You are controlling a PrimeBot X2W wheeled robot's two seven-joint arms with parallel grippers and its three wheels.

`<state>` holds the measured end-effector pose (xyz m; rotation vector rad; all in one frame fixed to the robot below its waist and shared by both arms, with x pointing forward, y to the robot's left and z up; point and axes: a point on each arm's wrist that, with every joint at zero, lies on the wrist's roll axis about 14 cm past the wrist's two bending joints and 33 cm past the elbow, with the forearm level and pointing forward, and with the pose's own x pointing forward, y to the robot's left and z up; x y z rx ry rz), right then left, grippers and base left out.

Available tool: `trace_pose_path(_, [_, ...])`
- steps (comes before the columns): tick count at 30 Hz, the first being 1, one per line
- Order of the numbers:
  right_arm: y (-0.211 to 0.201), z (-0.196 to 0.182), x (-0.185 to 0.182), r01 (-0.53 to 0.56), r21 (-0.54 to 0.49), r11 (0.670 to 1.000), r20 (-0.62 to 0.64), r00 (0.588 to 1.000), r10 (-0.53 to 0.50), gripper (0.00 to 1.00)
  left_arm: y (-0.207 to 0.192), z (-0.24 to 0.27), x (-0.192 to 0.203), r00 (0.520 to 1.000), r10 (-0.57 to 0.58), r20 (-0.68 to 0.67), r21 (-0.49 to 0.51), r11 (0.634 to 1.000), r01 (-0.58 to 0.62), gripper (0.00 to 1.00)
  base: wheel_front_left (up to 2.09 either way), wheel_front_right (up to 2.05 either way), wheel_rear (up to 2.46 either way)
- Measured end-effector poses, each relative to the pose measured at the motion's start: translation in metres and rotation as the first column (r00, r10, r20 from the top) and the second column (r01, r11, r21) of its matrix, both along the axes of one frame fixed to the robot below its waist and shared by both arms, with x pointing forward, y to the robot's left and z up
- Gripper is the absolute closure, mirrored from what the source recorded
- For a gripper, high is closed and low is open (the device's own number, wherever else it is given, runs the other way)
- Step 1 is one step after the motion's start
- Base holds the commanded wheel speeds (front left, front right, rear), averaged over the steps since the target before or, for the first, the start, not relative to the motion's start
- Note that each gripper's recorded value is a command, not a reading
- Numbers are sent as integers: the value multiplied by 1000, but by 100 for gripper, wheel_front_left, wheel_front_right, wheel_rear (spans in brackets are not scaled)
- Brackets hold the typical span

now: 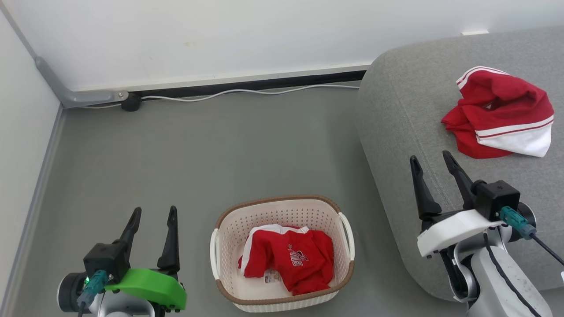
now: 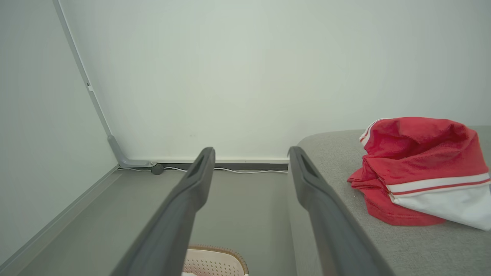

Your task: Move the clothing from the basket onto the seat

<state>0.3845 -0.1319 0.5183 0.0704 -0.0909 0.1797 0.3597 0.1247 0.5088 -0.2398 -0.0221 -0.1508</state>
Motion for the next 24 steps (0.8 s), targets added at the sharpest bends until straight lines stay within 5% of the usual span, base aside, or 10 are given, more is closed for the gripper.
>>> trace_pose_path(24, [3, 1, -9, -5, 19, 1000, -26, 1000, 5, 0, -4, -2, -1, 1000, 3, -21, 6, 1000, -3, 0, 0, 0, 0])
